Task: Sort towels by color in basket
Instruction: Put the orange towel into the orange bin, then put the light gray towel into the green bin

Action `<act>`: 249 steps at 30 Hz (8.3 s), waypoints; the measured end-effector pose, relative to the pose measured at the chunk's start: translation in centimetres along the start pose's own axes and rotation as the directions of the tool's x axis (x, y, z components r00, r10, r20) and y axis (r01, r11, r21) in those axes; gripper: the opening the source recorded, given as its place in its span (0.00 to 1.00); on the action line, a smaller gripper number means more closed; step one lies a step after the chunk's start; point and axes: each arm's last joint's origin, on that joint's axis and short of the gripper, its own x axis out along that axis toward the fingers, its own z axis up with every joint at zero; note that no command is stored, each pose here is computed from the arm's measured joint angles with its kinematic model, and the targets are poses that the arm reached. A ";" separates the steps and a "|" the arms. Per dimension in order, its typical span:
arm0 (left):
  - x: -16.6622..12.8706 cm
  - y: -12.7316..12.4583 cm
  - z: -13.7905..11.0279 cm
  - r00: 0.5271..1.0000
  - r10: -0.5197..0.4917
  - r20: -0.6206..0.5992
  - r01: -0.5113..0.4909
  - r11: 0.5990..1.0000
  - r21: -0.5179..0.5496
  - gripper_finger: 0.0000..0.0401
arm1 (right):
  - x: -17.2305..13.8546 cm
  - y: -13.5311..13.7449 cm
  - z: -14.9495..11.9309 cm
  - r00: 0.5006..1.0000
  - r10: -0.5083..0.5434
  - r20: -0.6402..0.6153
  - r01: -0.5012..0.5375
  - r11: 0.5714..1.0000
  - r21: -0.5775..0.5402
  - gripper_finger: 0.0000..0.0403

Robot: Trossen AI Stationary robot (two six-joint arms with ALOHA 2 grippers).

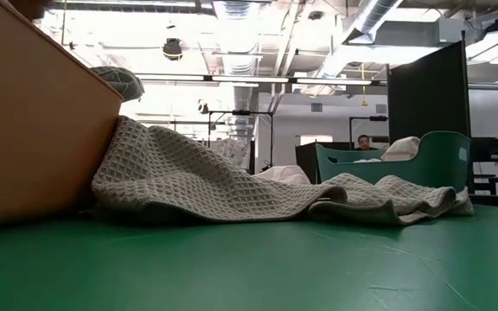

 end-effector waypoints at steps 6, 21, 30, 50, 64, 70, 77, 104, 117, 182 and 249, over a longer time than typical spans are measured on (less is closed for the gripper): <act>4.1 2.3 -2.2 0.997 0.044 -0.063 -0.047 0.998 -0.039 0.01 | -0.1 0.0 -0.7 0.994 -0.107 -0.035 0.107 0.994 -0.010 0.68; 9.4 4.8 -3.2 0.986 0.164 0.000 -0.164 0.983 0.081 0.02 | 0.7 -2.4 0.7 0.985 -0.164 0.056 0.157 0.982 0.103 0.68; 9.8 3.8 -1.8 0.995 0.103 0.001 -0.102 0.980 0.172 0.05 | 0.7 -1.9 0.4 0.988 -0.150 0.039 0.145 0.983 0.112 0.68; 13.5 1.8 3.8 0.942 0.300 -0.148 -0.243 0.919 0.311 0.11 | -1.6 -1.6 0.5 0.986 -0.145 -0.081 0.148 0.988 0.040 0.68; 18.2 5.9 2.5 0.852 0.421 -0.311 -0.358 0.902 0.242 0.43 | -1.4 -1.5 0.1 0.980 -0.156 -0.120 0.160 0.987 0.029 0.68; 16.7 6.3 1.0 0.828 0.403 -0.390 -0.350 0.915 0.201 0.61 | -1.5 -0.7 -0.3 0.981 -0.142 -0.135 0.147 0.989 0.031 0.68; 13.6 6.2 -1.0 0.846 0.320 -0.426 -0.309 0.946 0.097 0.64 | -1.5 -0.4 -0.5 0.980 -0.137 -0.141 0.144 0.989 0.036 0.68; 1.4 -0.8 2.7 0.990 -0.076 -0.120 0.064 0.993 -0.099 0.65 | -1.4 -2.4 -1.4 0.939 -0.173 -0.298 0.180 0.984 -0.002 0.68; -3.0 -0.9 1.6 0.973 0.137 0.188 -0.124 0.989 -0.079 0.65 | 2.9 -0.3 -7.2 0.893 -0.166 -0.418 0.156 0.986 -0.058 0.68; -6.9 -2.8 5.1 0.799 0.344 0.493 -0.259 0.937 -0.235 0.60 | 11.9 -2.1 -9.2 0.894 -0.123 -0.432 0.057 0.985 -0.162 0.69; -11.3 -1.9 2.4 0.687 0.375 0.623 -0.279 0.927 -0.249 0.60 | -20.6 -5.2 2.6 0.543 -0.814 0.206 0.839 0.532 -0.112 0.04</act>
